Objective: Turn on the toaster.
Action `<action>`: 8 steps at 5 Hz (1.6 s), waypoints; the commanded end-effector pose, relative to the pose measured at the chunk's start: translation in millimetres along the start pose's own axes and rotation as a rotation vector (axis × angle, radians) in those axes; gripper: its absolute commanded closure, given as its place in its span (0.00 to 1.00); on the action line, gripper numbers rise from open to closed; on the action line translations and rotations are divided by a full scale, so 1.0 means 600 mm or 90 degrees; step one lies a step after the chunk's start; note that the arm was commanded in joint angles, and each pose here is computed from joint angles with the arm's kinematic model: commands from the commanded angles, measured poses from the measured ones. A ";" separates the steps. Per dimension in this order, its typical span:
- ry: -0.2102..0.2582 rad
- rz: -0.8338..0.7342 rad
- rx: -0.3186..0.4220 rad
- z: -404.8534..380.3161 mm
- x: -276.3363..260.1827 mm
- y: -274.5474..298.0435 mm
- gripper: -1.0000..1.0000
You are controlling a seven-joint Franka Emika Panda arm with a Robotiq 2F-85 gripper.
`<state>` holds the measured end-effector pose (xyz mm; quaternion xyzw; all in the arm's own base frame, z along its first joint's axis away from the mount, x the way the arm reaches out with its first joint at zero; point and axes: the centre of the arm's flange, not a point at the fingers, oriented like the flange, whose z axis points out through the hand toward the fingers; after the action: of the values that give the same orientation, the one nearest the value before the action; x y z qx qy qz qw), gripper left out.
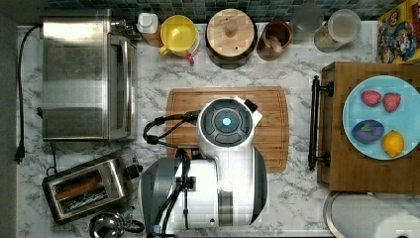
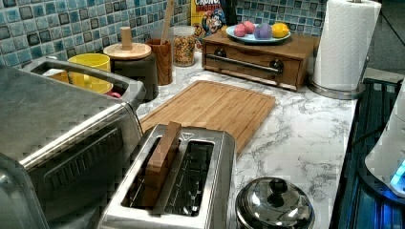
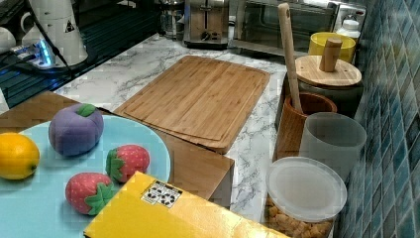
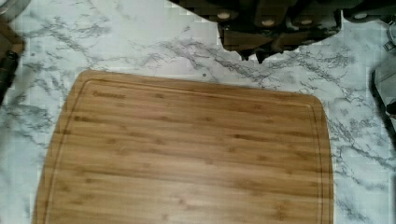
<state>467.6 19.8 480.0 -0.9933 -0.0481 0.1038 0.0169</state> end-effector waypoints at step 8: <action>0.074 -0.230 0.248 0.064 -0.023 -0.302 1.00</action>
<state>421.7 157.3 383.3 -0.9618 -0.1376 0.1261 0.2003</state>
